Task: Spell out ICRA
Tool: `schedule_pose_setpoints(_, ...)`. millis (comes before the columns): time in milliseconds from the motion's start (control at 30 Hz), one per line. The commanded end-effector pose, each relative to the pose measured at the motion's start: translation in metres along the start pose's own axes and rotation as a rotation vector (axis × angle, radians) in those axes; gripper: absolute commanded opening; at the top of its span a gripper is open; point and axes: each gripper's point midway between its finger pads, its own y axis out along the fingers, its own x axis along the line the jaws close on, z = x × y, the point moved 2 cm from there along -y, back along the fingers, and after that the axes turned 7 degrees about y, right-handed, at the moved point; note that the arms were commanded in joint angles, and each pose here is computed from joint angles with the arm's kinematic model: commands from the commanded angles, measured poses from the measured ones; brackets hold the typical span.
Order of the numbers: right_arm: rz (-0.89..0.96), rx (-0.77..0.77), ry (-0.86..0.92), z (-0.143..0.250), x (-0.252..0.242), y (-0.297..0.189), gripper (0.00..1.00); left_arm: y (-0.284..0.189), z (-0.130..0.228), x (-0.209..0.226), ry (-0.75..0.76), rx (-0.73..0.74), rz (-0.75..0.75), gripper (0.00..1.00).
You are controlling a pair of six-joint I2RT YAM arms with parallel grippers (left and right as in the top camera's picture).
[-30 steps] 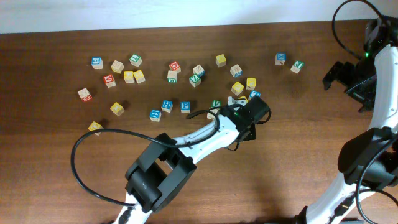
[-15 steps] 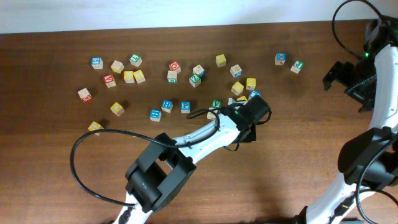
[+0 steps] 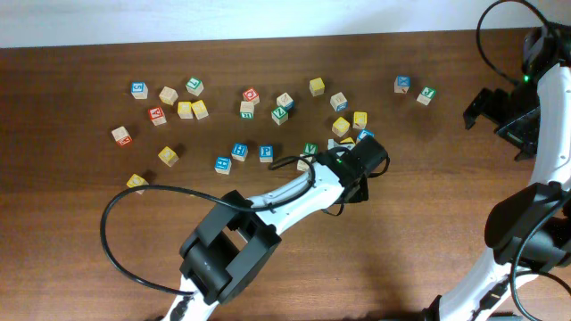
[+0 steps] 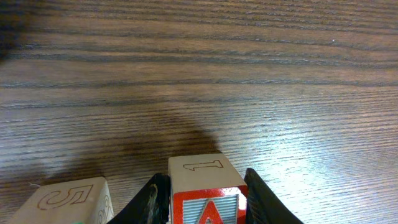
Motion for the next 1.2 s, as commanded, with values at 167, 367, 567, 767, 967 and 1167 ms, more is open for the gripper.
schedule_pose_setpoints(167, -0.006, -0.027, 0.007, -0.002, -0.001, -0.008, 0.98, 0.001, -0.007, 0.012, -0.051, -0.007, -0.047, 0.30)
schedule_pose_setpoints(367, -0.006, -0.027, 0.007, -0.002, -0.001, -0.008, 0.98, 0.000, -0.007, 0.009, -0.051, -0.002, -0.032, 0.37)
schedule_pose_setpoints(567, -0.006, -0.027, 0.007, -0.002, -0.001, -0.008, 0.98, -0.007, -0.027, 0.014, -0.030, -0.072, -0.068, 0.41)
schedule_pose_setpoints(767, -0.006, -0.027, 0.007, -0.002, -0.001, -0.008, 0.98, -0.020, -0.057, 0.033, -0.033, -0.123, -0.105, 0.46)
schedule_pose_setpoints(967, -0.006, -0.027, 0.007, -0.002, -0.001, -0.008, 0.98, -0.160, -0.135, 0.054, -0.054, -0.282, -0.057, 0.50)
schedule_pose_setpoints(1167, -0.006, -0.027, 0.007, -0.002, -0.001, -0.008, 0.99, -0.247, -0.098, 0.219, -0.341, -0.106, -0.283, 0.99)
